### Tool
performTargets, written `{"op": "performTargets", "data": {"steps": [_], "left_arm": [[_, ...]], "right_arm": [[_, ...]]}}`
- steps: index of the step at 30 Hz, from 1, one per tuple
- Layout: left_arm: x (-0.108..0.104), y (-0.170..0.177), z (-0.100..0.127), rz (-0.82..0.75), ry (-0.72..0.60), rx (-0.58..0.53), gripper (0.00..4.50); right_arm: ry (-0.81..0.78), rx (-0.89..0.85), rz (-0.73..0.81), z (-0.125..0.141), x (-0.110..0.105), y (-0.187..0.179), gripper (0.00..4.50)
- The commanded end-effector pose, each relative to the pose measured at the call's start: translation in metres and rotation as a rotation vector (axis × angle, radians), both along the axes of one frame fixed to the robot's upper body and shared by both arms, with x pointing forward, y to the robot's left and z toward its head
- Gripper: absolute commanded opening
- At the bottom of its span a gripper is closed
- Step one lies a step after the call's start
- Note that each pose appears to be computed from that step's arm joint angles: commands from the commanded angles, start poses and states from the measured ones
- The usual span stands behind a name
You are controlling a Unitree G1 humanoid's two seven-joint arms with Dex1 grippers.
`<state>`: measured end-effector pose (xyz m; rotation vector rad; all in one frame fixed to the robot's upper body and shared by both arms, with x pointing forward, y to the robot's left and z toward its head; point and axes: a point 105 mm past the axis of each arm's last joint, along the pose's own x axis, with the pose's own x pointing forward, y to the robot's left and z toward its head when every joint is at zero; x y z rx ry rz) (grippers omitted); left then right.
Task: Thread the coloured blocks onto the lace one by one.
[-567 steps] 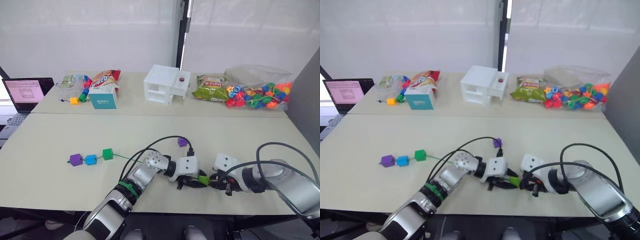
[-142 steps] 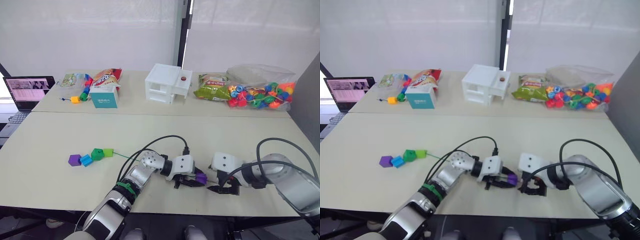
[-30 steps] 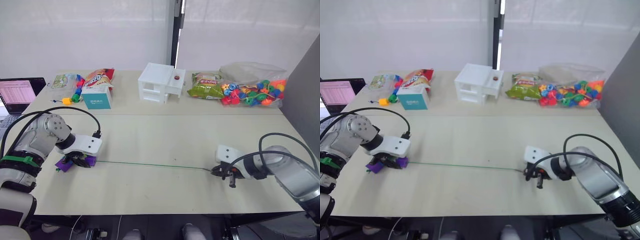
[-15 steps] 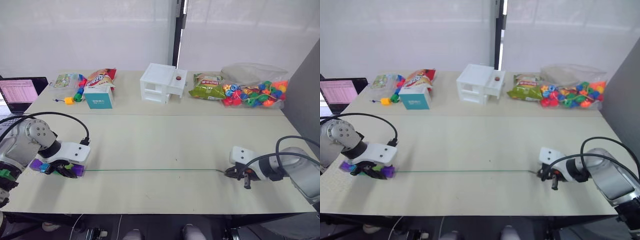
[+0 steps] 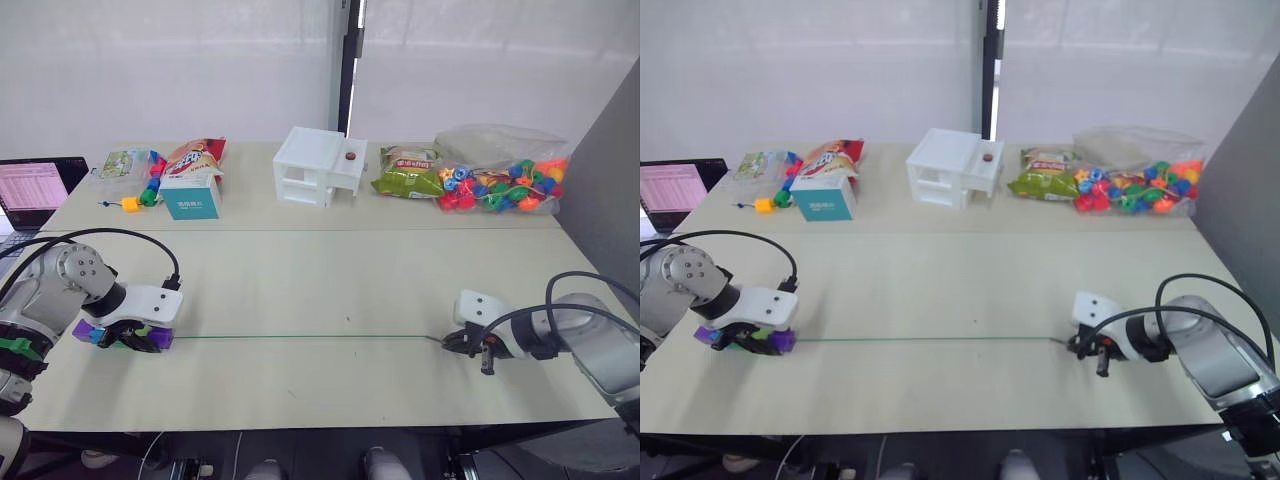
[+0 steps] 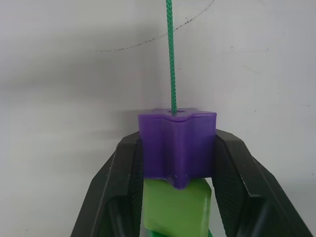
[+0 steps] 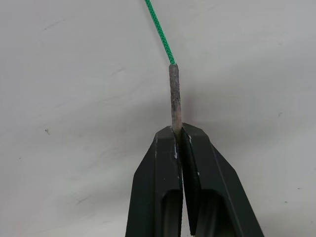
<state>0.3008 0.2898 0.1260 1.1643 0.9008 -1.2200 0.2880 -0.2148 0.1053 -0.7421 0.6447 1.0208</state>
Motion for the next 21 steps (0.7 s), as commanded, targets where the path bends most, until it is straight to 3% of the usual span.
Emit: {"op": "performTargets", "data": {"steps": [1,11,13,18,20,21], "left_arm": [[-0.003,0.001,0.002,0.009,0.005,-0.001,1.39],[-0.002,0.008,0.005,0.063,-0.014,0.006,1.39],[-0.002,0.009,0.006,0.072,-0.022,0.002,2.41],[-0.001,0.011,0.013,0.089,-0.047,-0.011,4.04],[0.004,0.011,0.026,0.097,-0.107,-0.049,4.5],[0.007,0.01,0.035,0.106,-0.141,-0.076,4.5]], "right_arm": [[-0.016,-0.01,0.01,-0.003,0.003,0.006,0.0],[0.002,0.02,0.044,0.004,0.007,0.02,0.0],[-0.018,0.011,0.05,0.01,0.01,0.02,0.69],[-0.038,0.017,0.056,0.018,0.013,0.018,2.35],[-0.037,0.054,0.066,0.027,0.011,0.016,3.01],[-0.036,0.062,0.068,0.031,0.01,0.013,3.33]]}}
